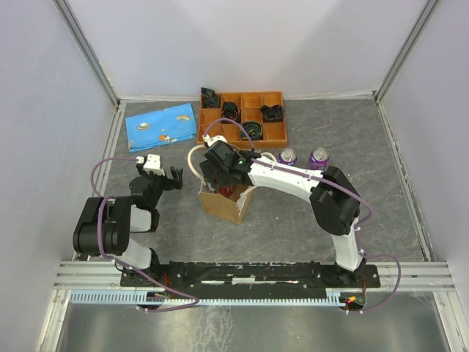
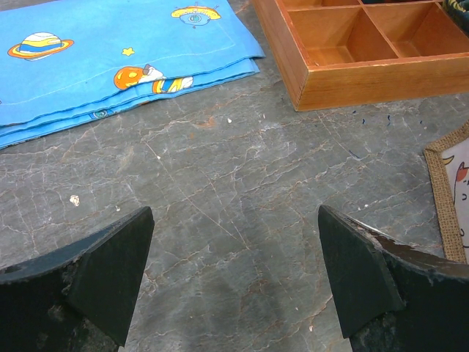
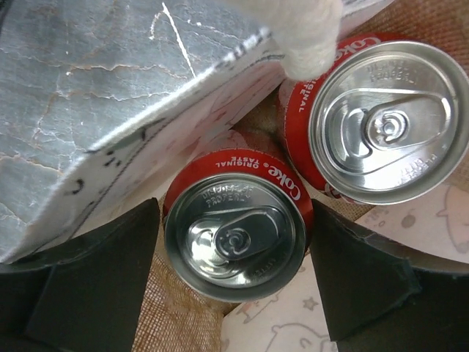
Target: Take the beverage out of the canvas bag
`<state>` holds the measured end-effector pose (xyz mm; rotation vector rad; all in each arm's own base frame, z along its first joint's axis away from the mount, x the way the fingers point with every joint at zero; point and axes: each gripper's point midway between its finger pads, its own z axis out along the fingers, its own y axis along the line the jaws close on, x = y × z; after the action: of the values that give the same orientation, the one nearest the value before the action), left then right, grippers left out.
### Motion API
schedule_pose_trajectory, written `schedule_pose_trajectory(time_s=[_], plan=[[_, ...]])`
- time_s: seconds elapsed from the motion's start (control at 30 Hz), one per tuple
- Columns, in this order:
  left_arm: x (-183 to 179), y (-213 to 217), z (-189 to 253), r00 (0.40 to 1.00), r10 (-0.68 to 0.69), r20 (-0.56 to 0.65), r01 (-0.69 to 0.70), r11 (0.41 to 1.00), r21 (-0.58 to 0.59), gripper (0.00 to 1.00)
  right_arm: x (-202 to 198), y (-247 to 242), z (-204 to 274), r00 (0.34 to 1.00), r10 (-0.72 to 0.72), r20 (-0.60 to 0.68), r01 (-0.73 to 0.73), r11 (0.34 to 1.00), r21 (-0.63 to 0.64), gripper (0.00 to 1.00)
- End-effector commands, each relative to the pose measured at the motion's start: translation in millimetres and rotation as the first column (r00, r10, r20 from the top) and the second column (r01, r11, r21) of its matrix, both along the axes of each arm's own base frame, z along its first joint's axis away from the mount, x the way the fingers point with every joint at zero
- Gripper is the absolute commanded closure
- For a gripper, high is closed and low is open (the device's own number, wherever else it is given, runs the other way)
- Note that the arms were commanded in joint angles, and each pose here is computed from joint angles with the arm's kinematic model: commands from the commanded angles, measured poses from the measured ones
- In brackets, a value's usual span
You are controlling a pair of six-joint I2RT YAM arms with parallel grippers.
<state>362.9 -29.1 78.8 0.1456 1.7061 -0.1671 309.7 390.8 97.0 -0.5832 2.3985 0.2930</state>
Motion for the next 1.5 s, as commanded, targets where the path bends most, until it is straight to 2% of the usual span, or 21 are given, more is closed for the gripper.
schedule_pose_trajectory(time_s=[0.0, 0.07, 0.13, 0.2, 0.27, 0.3, 0.5, 0.73, 1.07, 1.2, 1.33, 1.47], plan=[[4.5, 1.3, 15.6, 0.997, -0.016, 0.070, 0.013, 0.999, 0.047, 0.01, 9.2, 5.0, 1.6, 0.999, -0.033, 0.027, 0.033, 0.999, 0.019, 0.16], [4.5, 1.0, 15.7, 0.997, -0.017, 0.070, 0.014, 0.999, 0.048, 0.01, 9.6, 4.2, -0.6, 0.999, -0.035, 0.028, 0.035, 0.999, 0.013, 0.23], [4.2, 1.0, 15.7, 0.997, -0.017, 0.070, 0.014, 0.999, 0.047, 0.01, 10.2, 3.6, -1.0, 0.999, -0.037, 0.032, 0.036, 0.999, 0.011, 0.37], [4.5, 1.3, 15.9, 0.997, -0.016, 0.070, 0.013, 0.999, 0.048, 0.01, 10.2, 3.0, -1.3, 0.999, -0.035, 0.035, 0.035, 0.999, 0.006, 0.60], [4.4, 1.1, 15.6, 0.997, -0.017, 0.070, 0.014, 0.999, 0.047, 0.01, 10.3, 1.3, -0.1, 0.999, -0.034, 0.039, 0.034, 0.999, 0.000, 0.89], [4.4, 1.0, 15.6, 0.997, -0.017, 0.070, 0.014, 0.999, 0.047, 0.01, 10.3, 0.3, 1.2, 0.999, -0.033, 0.042, 0.033, 0.999, -0.004, 0.99], [4.5, 1.1, 16.0, 0.997, -0.017, 0.071, 0.014, 0.999, 0.047, 0.01, 11.5, -5.3, 33.1, 0.994, -0.003, 0.109, 0.002, 1.000, 0.017, 1.00], [4.4, 0.8, 15.9, 0.997, -0.018, 0.070, 0.014, 0.999, 0.047, 0.01, 11.5, -5.1, 115.7, 0.967, 0.031, 0.254, -0.068, 0.988, 0.138, 1.00], [4.3, 1.1, 15.6, 0.997, -0.017, 0.070, 0.014, 0.999, 0.047, 0.01, 1.7, -30.6, 222.8, 0.898, -0.015, 0.439, -0.118, 0.955, 0.274, 1.00], [4.4, 0.9, 15.9, 0.997, -0.018, 0.071, 0.014, 0.999, 0.047, 0.01, -2.5, -67.3, 265.3, 0.840, -0.097, 0.533, -0.077, 0.952, 0.295, 1.00], [4.4, 1.0, 15.6, 0.997, -0.017, 0.070, 0.014, 0.999, 0.047, 0.01, -0.9, -120.8, 291.0, 0.751, -0.228, 0.619, 0.062, 0.959, 0.278, 1.00], [4.4, 1.1, 15.8, 0.997, -0.017, 0.070, 0.014, 0.999, 0.046, 0.01, -1.1, -173.9, 295.0, 0.666, -0.329, 0.670, 0.224, 0.944, 0.241, 1.00]])
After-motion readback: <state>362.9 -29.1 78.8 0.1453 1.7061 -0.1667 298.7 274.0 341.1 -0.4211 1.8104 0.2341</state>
